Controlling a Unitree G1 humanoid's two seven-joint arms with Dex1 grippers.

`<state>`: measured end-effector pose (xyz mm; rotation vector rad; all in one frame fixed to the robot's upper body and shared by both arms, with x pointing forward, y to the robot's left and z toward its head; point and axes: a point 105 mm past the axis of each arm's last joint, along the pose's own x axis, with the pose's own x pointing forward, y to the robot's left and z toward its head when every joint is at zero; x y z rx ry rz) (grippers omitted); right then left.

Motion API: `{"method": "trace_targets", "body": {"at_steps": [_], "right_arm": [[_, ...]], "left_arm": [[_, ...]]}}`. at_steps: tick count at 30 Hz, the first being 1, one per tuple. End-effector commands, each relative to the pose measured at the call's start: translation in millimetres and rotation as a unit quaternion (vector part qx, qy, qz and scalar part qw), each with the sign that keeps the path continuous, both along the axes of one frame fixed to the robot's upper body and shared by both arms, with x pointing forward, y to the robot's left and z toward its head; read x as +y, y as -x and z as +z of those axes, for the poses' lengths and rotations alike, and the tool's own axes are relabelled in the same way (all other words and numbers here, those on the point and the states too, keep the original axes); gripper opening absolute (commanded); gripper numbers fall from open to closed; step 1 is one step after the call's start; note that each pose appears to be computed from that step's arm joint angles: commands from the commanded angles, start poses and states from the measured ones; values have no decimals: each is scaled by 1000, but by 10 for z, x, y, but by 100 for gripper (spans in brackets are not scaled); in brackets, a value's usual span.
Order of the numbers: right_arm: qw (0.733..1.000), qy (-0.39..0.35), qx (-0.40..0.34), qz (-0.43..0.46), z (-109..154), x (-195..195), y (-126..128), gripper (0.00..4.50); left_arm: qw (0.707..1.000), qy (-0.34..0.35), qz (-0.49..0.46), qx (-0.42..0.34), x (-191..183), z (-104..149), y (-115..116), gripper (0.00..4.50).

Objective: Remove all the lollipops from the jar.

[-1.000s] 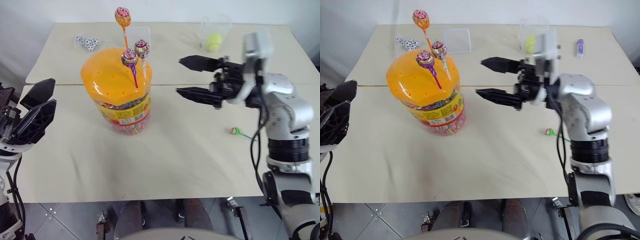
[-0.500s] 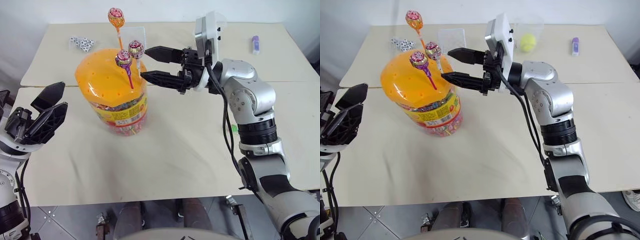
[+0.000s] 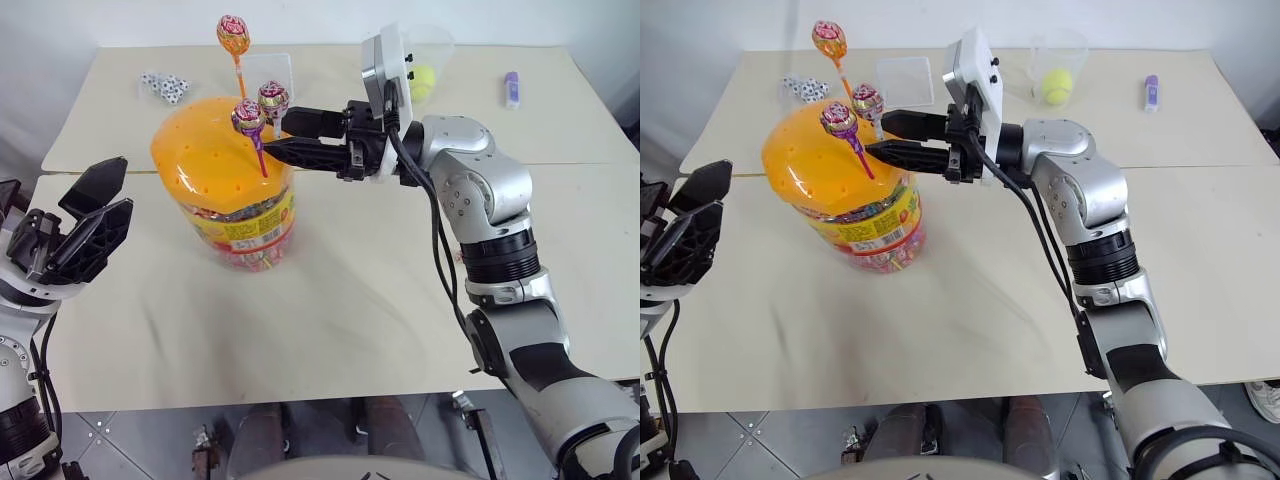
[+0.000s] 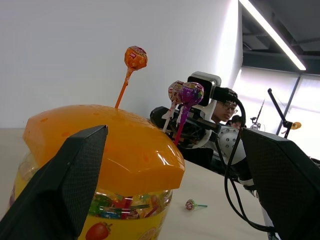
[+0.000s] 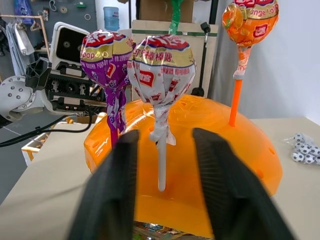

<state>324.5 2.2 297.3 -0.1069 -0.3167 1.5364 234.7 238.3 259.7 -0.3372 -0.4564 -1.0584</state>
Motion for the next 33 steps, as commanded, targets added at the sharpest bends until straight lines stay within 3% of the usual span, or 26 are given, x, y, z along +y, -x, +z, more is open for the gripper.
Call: {"method": "trace_targets", "body": {"at_steps": [1,6,10,12,15,18,21,23,26,31,33], "right_arm": [[999,-45,-23,17,243,-80,64,8],[992,-125,3,9,486,-443,-4,3],[991,-125,15,-43,567,-837,-69,3],[991,-29,13,-127,282,-1130,-218,3],[963,113,33,-241,-165,-1720,-341,3],[883,305,27,-354,-796,-2538,-317,3],[832,383,33,-400,-1212,-3042,-223,3],[824,389,48,-410,-1346,-3162,-192,3],[822,382,61,-419,-1438,-3227,-203,3],[851,335,79,-397,-1433,-3119,-230,136],[885,289,56,-362,-1250,-2913,-247,209]], "left_arm": [[1000,-5,1,-17,3,46,18,450],[1000,-5,-10,-27,-21,62,17,450],[999,-7,-30,-16,-42,10,4,450],[998,-39,-45,-4,-95,-69,27,450],[996,-81,-48,-1,-109,-128,65,450],[989,-138,-58,5,-141,-261,179,450],[987,-151,-49,3,-144,-306,235,450],[988,-148,-32,-3,-115,-288,229,450],[990,-141,-13,-3,-52,-279,217,450],[991,-134,-2,-8,-30,-276,221,450],[993,-114,12,-17,8,-226,218,450]]}}
